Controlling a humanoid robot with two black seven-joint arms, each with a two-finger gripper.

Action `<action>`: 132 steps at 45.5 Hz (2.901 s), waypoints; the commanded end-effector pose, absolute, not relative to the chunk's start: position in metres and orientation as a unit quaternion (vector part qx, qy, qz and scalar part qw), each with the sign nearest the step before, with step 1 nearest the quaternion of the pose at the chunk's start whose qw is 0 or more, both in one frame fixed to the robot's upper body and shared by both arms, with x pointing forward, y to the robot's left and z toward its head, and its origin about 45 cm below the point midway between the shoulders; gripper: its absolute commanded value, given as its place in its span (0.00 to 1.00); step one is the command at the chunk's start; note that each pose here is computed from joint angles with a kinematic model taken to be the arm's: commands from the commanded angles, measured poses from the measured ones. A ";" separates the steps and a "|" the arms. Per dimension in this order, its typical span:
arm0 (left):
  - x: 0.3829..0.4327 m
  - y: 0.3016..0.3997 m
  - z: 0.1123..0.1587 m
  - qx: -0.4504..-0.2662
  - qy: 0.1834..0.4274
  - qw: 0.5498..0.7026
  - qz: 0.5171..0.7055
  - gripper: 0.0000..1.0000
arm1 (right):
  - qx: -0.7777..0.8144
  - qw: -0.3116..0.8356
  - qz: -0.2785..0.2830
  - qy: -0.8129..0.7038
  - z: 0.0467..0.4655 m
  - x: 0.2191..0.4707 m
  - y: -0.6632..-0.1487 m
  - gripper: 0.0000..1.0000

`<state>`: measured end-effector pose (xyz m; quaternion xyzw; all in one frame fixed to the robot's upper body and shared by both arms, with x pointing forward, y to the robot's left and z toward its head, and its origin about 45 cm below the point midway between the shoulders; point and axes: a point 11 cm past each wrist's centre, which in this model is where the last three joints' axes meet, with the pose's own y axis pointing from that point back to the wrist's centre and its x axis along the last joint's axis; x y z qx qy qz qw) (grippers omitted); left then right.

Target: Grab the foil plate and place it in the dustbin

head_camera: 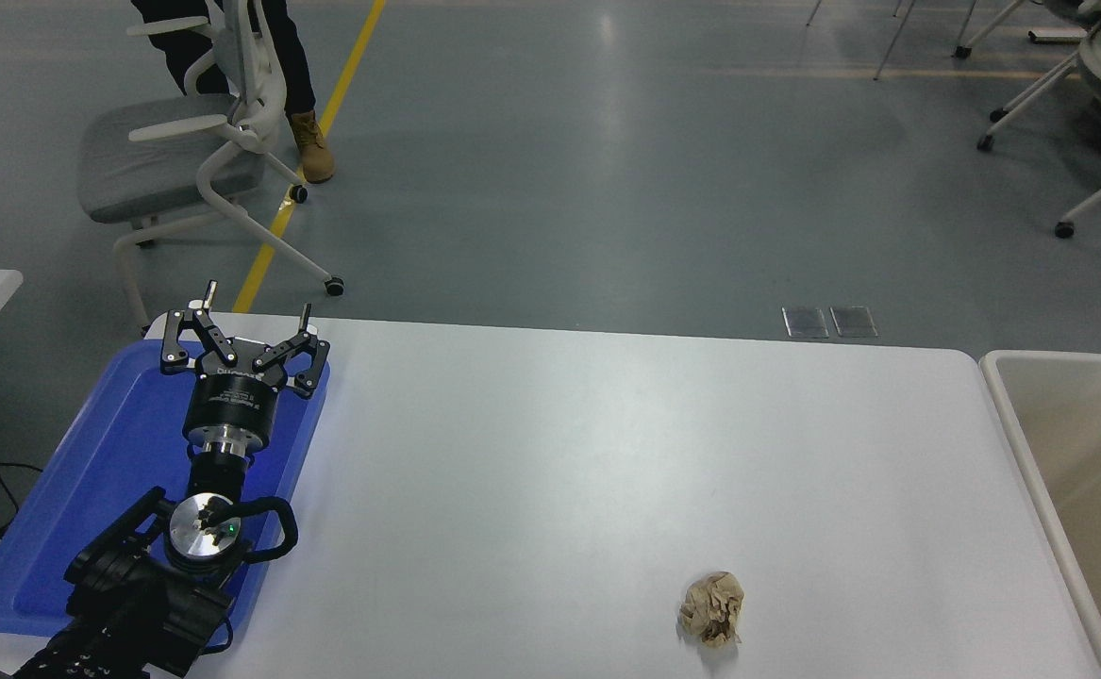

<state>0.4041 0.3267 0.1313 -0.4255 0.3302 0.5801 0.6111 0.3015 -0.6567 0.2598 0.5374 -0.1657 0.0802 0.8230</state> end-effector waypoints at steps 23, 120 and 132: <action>0.4041 0.3269 0.1314 -0.426 0.330 0.610 0.580 1.00 | 0.430 0.864 0.230 -0.126 0.174 0.294 -0.652 0.00; 0.4040 0.3267 0.1315 -0.426 0.330 0.611 0.580 1.00 | 0.534 0.800 0.198 -0.187 0.238 0.343 -0.581 1.00; 0.4041 0.3266 0.1314 -0.426 0.330 0.612 0.579 1.00 | 0.601 0.759 0.163 -0.188 0.245 0.330 -0.522 1.00</action>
